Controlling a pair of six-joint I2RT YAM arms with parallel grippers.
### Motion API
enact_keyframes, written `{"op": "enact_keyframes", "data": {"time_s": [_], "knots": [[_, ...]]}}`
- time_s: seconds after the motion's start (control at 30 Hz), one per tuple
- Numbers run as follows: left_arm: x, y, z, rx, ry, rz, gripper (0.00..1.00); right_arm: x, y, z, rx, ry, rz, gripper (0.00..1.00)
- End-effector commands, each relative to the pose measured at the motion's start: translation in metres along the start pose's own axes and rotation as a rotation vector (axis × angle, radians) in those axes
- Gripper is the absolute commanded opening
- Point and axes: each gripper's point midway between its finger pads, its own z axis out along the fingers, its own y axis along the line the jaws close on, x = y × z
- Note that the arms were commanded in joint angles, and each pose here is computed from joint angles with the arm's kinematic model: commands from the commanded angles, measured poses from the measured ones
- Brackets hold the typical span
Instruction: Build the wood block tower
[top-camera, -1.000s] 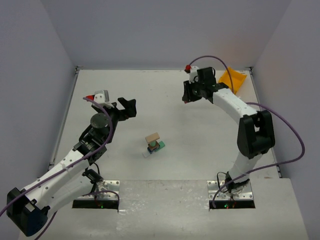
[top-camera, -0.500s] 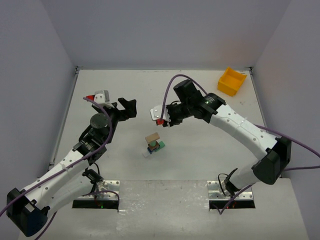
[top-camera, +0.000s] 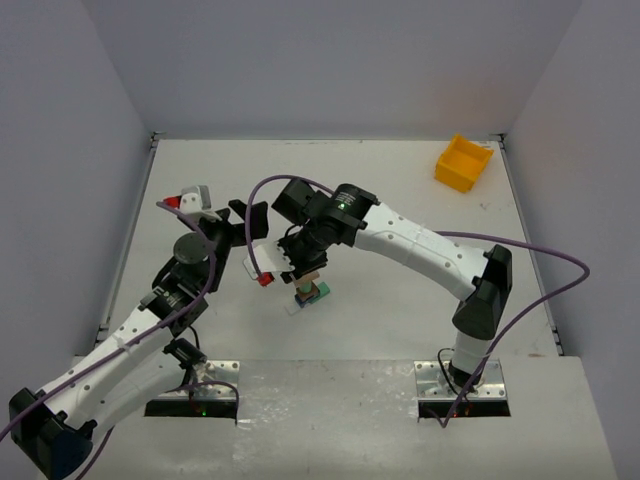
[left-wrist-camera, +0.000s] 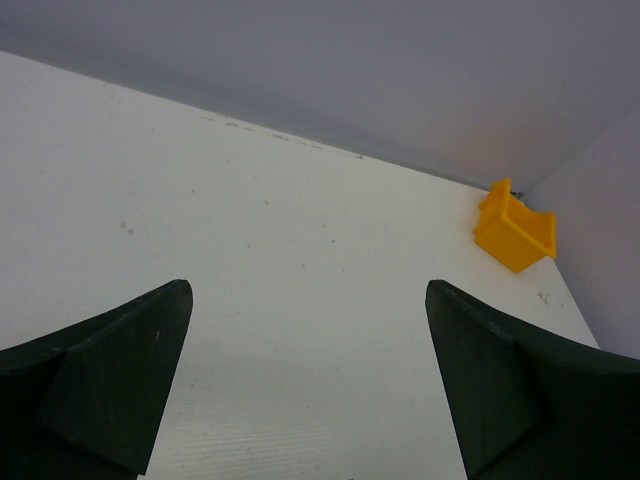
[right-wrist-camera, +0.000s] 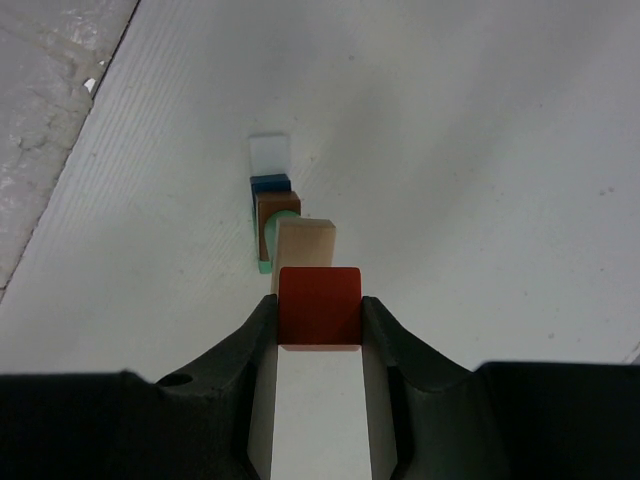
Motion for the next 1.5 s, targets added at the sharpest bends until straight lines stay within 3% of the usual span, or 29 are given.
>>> {"op": "enact_keyframes", "data": {"time_s": [0.0,0.2,1.47], "knots": [[-0.009,0.003,-0.002,-0.015,-0.042,-0.03,1.0,0.0,0.004,-0.008,-0.012,0.037,0.054,0.03],[-0.008,0.018,0.001,-0.117,-0.047,-0.064,1.0,-0.001,0.007,-0.001,-0.024,0.024,0.084,0.03],[-0.008,0.048,0.008,-0.327,-0.086,-0.098,1.0,0.02,-0.007,0.019,0.041,0.016,0.093,0.08]]}}
